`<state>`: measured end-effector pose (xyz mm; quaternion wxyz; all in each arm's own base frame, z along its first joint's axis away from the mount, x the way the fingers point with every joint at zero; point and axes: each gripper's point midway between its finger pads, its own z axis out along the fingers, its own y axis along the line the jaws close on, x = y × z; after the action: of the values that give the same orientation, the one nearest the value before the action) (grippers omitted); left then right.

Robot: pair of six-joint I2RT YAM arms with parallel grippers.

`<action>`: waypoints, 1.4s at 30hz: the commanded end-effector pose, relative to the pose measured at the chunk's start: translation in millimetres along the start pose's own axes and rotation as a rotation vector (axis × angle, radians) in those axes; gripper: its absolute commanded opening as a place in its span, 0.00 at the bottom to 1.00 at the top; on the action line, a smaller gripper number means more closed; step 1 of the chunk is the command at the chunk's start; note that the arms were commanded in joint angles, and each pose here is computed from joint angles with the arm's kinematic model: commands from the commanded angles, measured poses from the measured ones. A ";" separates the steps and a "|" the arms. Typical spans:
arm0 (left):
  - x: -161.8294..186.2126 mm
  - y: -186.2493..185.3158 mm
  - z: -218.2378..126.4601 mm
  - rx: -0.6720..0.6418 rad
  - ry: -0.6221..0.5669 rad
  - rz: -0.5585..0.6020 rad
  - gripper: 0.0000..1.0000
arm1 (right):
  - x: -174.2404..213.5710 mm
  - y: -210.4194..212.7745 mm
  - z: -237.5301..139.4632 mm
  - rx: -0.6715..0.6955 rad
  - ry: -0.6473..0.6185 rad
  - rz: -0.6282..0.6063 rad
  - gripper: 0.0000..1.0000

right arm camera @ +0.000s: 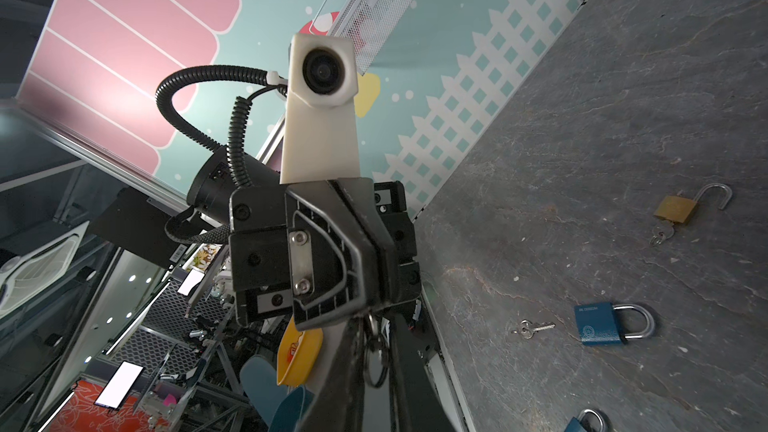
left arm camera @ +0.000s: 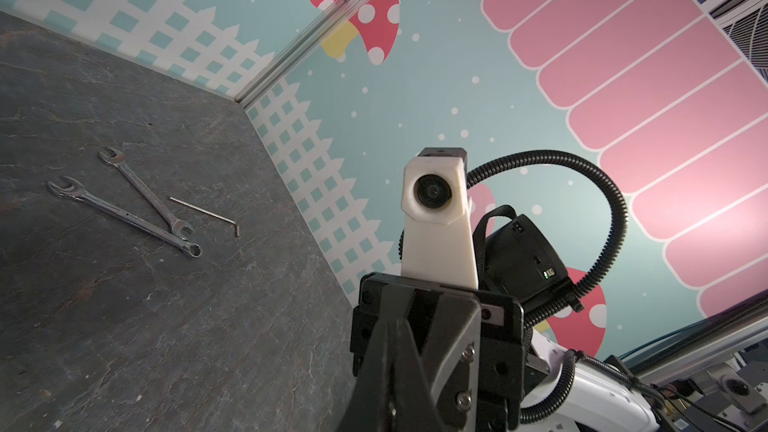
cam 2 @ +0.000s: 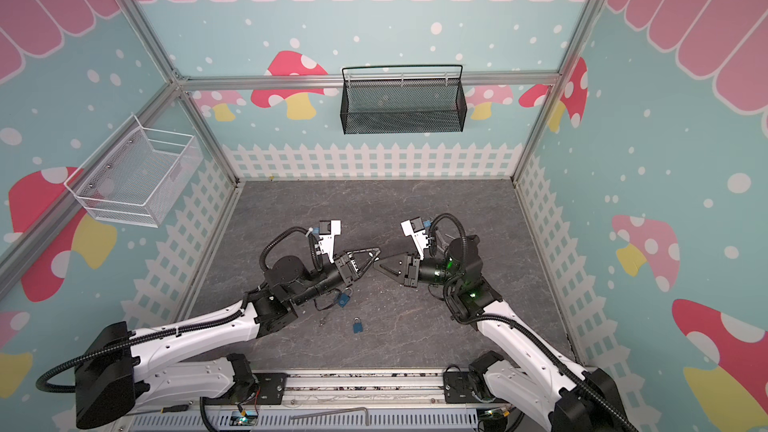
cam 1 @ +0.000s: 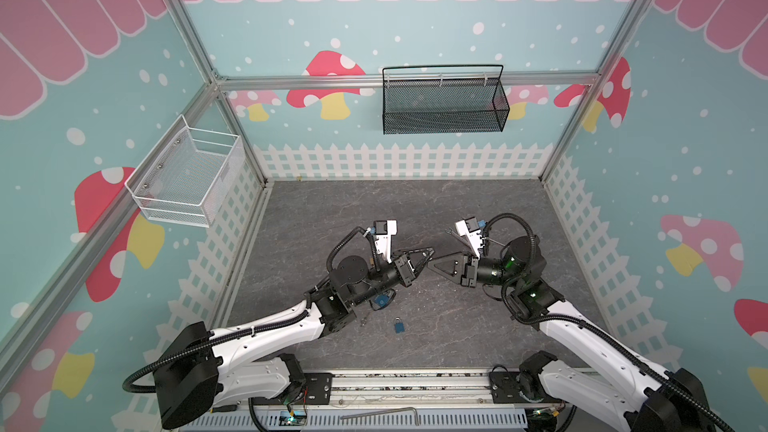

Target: Unlock with the key

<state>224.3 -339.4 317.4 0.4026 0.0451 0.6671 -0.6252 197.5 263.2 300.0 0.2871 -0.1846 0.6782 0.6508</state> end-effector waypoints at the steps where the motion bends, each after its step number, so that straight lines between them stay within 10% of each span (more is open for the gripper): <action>1: -1.5 -16.9 1.0 0.067 0.015 0.021 0.00 | -6.9 3.1 -1.6 -0.013 -0.030 -0.015 0.11; 15: -6.9 -17.4 0.1 0.039 0.004 0.046 0.01 | -5.9 -0.7 -3.9 -0.002 -0.037 -0.017 0.00; 24: -14.5 -13.2 -10.3 -0.011 -0.031 0.059 0.49 | 5.7 -18.0 -8.8 0.078 -0.014 -0.041 0.00; 42: 62.4 98.4 -80.6 -0.788 0.245 0.014 0.59 | 78.2 -124.5 -40.2 0.562 0.162 0.069 0.00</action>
<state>209.5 -299.2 237.7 0.3520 -0.0147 0.8425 -0.4074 217.4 232.1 187.4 0.2729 -0.1296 0.8265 0.4751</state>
